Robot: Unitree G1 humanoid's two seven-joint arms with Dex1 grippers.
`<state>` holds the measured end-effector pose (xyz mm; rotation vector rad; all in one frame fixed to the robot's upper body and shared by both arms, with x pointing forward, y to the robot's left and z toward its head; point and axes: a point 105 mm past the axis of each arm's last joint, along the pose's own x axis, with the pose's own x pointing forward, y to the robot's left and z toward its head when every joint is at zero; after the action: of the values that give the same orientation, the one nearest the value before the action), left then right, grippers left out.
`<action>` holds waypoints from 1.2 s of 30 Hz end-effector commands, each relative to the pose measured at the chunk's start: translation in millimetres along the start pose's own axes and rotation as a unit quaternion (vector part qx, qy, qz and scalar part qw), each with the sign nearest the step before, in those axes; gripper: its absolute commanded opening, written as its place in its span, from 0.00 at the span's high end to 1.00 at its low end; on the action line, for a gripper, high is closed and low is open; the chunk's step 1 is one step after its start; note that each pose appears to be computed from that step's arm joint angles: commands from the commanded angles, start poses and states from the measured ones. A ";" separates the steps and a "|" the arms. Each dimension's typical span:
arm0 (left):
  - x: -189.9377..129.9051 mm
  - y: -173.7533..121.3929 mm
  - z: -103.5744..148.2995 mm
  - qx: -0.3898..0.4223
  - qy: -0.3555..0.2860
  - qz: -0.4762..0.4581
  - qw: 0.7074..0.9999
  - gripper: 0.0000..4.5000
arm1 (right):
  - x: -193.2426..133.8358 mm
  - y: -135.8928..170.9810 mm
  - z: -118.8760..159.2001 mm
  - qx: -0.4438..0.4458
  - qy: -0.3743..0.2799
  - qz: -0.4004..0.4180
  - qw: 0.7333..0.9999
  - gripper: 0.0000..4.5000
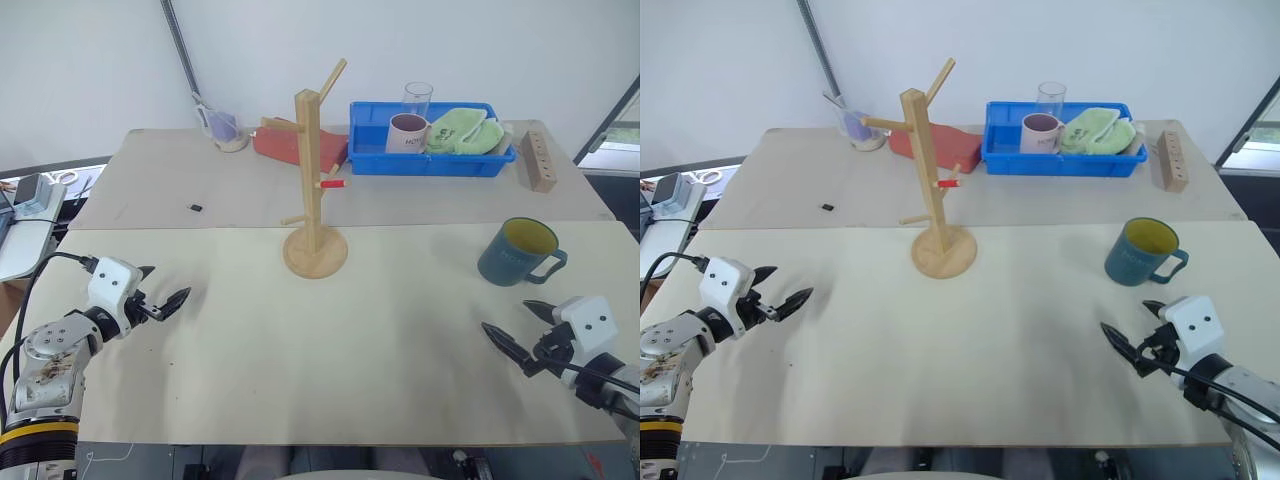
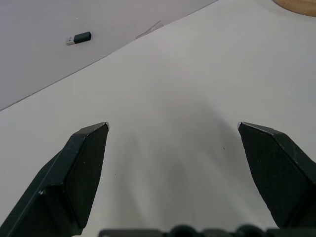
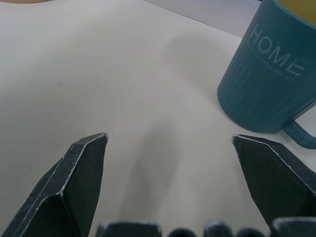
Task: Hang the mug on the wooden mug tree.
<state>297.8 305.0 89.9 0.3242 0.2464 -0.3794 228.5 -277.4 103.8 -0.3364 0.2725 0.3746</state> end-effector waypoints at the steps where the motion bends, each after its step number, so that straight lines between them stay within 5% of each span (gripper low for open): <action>1: -1.6 0.9 15.6 0.020 -0.018 -0.010 1.000 0.00 | 0.7 0.7 11.5 -0.014 -0.013 -0.001 1.000 0.01; 20: -9.6 8.5 39.0 0.057 -0.078 -0.025 0.995 0.00 | 0.0 1.2 9.8 -0.018 -0.012 0.001 1.000 0.01; 29: -6.4 -95.8 128.6 0.076 -0.162 -0.315 0.932 0.00 | -6.6 3.4 15.0 -0.013 -0.030 -0.023 0.999 0.01; 36: 7.5 -170.8 176.4 0.132 -0.223 -0.456 0.851 0.00 | -17.7 -6.7 19.3 0.013 -0.061 -0.159 0.985 0.01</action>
<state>268.4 101.3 202.0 0.3480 -0.1111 -1.3885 219.3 -275.1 112.2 -0.2911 0.1574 0.1492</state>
